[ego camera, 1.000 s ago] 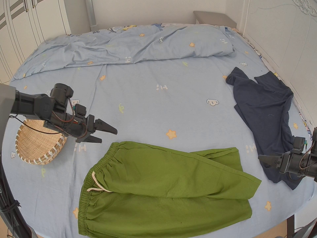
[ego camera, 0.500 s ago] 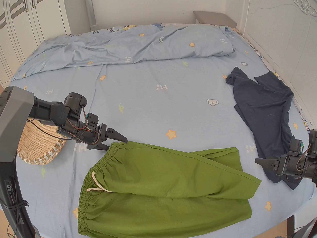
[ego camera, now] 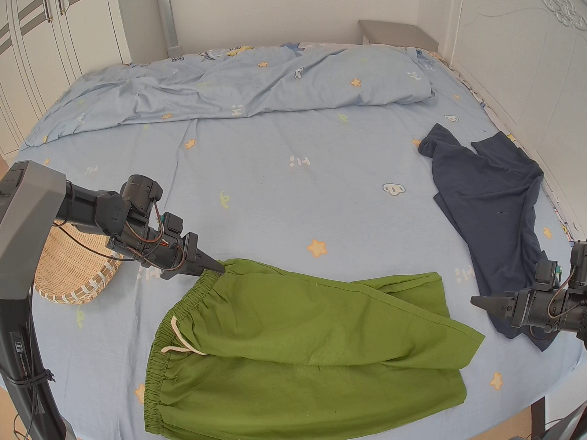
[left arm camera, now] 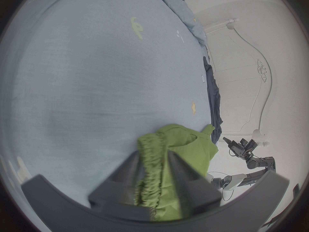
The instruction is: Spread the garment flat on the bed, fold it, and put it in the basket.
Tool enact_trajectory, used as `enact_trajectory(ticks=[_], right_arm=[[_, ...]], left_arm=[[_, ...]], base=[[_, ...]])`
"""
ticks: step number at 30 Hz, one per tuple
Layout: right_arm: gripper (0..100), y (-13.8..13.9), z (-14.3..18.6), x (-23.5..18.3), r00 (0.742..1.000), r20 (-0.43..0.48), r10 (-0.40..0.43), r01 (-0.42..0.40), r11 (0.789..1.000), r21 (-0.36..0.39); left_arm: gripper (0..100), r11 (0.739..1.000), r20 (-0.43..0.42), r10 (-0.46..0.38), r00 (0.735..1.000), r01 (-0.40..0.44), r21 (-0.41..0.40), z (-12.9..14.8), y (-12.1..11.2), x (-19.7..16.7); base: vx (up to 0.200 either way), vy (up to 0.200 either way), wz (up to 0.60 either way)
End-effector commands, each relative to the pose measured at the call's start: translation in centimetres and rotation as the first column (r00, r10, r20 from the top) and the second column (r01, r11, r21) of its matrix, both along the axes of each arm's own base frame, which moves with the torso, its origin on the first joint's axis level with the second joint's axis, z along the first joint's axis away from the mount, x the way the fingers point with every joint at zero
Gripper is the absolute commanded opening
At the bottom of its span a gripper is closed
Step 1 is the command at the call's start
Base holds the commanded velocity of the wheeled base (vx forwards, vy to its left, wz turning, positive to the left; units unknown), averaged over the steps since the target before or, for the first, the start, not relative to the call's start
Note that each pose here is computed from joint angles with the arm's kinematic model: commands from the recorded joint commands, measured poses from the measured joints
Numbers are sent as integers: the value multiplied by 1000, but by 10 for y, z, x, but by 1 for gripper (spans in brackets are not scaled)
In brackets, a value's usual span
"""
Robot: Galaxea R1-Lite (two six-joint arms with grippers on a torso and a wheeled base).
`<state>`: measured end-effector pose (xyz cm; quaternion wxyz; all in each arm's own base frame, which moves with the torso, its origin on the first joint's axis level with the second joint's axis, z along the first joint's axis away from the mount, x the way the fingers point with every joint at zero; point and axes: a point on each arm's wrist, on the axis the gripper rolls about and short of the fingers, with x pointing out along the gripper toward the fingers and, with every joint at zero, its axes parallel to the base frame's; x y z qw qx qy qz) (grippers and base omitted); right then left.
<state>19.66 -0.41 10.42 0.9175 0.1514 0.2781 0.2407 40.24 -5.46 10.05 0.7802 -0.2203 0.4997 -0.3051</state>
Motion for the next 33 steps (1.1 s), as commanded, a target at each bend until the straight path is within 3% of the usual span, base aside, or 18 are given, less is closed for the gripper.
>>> enact_trajectory(ticks=[1, 16, 33], right_arm=[[100, 0, -8, -2, 999, -36, 3, -3, 1000, 3], [100, 13, -33, -8, 984, -165, 71, -71, 997, 11], [100, 13, -38, -12, 981, -180, 76, -76, 997, 6]], left_arm=[[0, 1000, -1, 0, 1000, 0, -2, 0, 1, -1], [0, 1000, 19, 13, 1000, -13, -5, 15, 6, -7], [0, 1000, 25, 19, 1000, -19, -3, 13, 8, -5]], base=[[0, 0, 0], [0, 0, 0], [0, 0, 0]])
